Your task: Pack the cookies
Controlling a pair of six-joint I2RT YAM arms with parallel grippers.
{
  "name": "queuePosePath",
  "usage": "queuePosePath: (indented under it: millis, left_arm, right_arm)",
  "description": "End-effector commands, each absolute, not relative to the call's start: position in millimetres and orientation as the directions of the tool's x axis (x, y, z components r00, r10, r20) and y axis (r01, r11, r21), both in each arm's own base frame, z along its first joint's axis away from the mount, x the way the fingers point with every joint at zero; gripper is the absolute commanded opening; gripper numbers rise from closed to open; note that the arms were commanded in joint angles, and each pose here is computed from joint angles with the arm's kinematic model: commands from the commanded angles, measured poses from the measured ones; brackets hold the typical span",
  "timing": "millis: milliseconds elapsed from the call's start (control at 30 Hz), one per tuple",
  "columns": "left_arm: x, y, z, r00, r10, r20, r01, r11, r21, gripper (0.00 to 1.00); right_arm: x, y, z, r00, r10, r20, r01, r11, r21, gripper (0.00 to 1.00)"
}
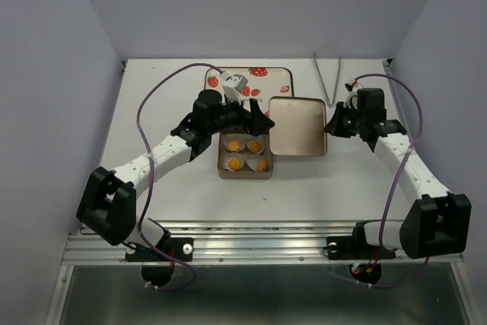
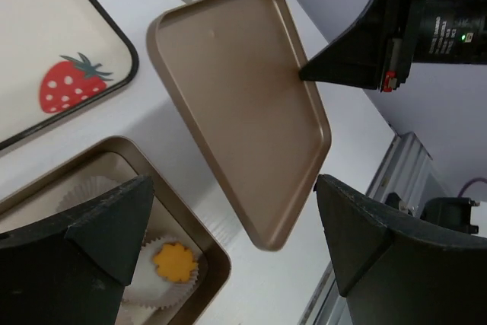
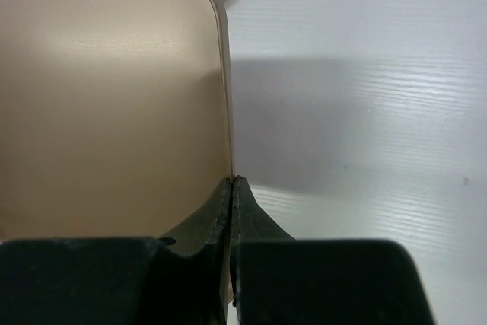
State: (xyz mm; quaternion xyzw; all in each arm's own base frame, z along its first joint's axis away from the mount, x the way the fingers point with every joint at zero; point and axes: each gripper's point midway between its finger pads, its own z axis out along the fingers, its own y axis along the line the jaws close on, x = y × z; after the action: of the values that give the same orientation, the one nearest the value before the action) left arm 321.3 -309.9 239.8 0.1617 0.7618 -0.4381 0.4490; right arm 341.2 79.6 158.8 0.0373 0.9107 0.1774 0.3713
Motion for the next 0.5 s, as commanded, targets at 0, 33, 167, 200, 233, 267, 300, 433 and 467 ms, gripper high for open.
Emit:
queuePosePath:
  millis: [0,33,167,200,233,267,300,433,467]
  left_arm:
    - [314,-328,265,-0.517,-0.170,-0.839,0.702,0.476,-0.530,0.99]
    - [314,-328,264,-0.525,-0.179,-0.832,0.695,0.474,-0.540,0.99]
    - [310,-328,265,-0.526,-0.192,-0.828,0.699,0.457,-0.550,0.98]
    - [310,-328,267,-0.522,-0.198,-0.830,0.702,0.453,-0.550,0.95]
    - [308,-329,269,-0.524,-0.205,-0.827,0.704,0.443,-0.555,0.92]
    - [306,-330,271,-0.521,-0.209,-0.828,0.712,0.428,-0.556,0.88]
    - [304,-331,271,-0.526,-0.208,-0.825,0.715,0.418,-0.561,0.79]
    - [297,-332,278,-0.525,-0.217,-0.823,0.732,0.378,-0.567,0.45]
    - [297,-332,279,-0.524,-0.221,-0.823,0.732,0.377,-0.567,0.37]
  right_arm:
    - [348,111,229,-0.594,0.171,-0.786,-0.279,0.873,0.401,0.01]
    - [344,121,234,-0.591,0.164,-0.790,-0.322,0.850,0.417,0.01]
    - [332,134,252,-0.561,0.154,-0.813,-0.413,0.800,0.436,0.01]
    - [329,138,256,-0.553,0.149,-0.820,-0.434,0.789,0.436,0.01]
    - [327,140,258,-0.552,0.148,-0.821,-0.445,0.780,0.440,0.01]
    - [324,144,259,-0.550,0.137,-0.824,-0.471,0.764,0.441,0.01]
    - [322,147,259,-0.549,0.136,-0.825,-0.480,0.757,0.444,0.01]
    - [322,148,257,-0.548,0.129,-0.826,-0.475,0.765,0.434,0.01]
    - [324,146,255,-0.549,0.128,-0.826,-0.467,0.773,0.430,0.01]
